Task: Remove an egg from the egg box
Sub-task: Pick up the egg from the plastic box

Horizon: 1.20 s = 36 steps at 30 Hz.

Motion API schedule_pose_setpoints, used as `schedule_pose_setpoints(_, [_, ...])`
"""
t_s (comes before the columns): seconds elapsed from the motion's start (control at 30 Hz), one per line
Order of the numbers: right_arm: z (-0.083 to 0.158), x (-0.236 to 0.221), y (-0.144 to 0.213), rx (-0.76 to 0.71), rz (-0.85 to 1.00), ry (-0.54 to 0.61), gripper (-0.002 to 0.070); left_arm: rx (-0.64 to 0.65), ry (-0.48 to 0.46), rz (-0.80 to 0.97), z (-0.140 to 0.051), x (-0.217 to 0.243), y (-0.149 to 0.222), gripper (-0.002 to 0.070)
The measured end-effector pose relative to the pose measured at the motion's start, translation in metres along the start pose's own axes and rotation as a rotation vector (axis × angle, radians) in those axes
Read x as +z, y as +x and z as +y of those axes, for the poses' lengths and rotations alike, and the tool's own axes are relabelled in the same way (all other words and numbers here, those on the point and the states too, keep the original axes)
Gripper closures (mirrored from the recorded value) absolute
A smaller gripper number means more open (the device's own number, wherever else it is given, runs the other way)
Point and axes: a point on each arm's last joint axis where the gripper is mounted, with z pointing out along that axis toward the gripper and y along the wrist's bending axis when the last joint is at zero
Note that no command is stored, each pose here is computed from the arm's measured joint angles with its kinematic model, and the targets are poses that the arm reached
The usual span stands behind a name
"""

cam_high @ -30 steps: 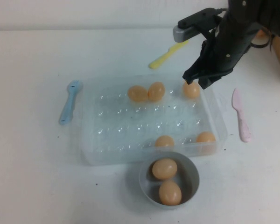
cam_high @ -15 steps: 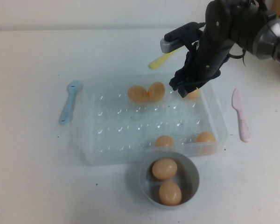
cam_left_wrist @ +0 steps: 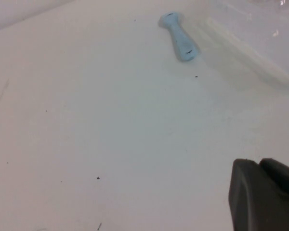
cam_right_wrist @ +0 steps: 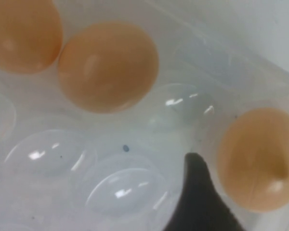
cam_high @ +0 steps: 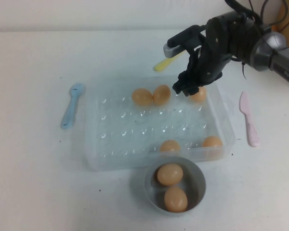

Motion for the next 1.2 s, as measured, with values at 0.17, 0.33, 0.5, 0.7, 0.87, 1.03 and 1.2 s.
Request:
schedule_pose_setpoints(0.17, [-0.001,0.012,0.001,0.016,-0.001,0.023,0.0307,0.0,0.0,0.0,0.0,0.0,0.0,0.0678])
schedule_pose_setpoints(0.33, [-0.004,0.019,0.002,0.02,-0.005,0.054,0.0307,0.0,0.0,0.0,0.0,0.0,0.0,0.0678])
schedule_pose_setpoints(0.5, [-0.006,0.022,0.002,0.038,-0.003,0.076,0.0307,0.0,0.0,0.0,0.0,0.0,0.0,0.0678])
schedule_pose_setpoints(0.7, [-0.006,0.026,0.002,0.038,-0.009,0.08,0.0307,0.0,0.0,0.0,0.0,0.0,0.0,0.0678])
schedule_pose_setpoints(0.87, [-0.006,0.026,0.002,0.039,-0.009,0.08,0.0349,0.0,0.0,0.0,0.0,0.0,0.0,0.0678])
schedule_pose_setpoints(1.03, [-0.007,0.024,0.0,0.044,0.026,0.081,0.0353,0.0,0.0,0.0,0.0,0.0,0.0,0.0678])
schedule_pose_setpoints(1.2, [-0.008,0.001,-0.013,0.073,0.022,0.067,0.0354,0.0,0.0,0.0,0.0,0.0,0.0,0.0678])
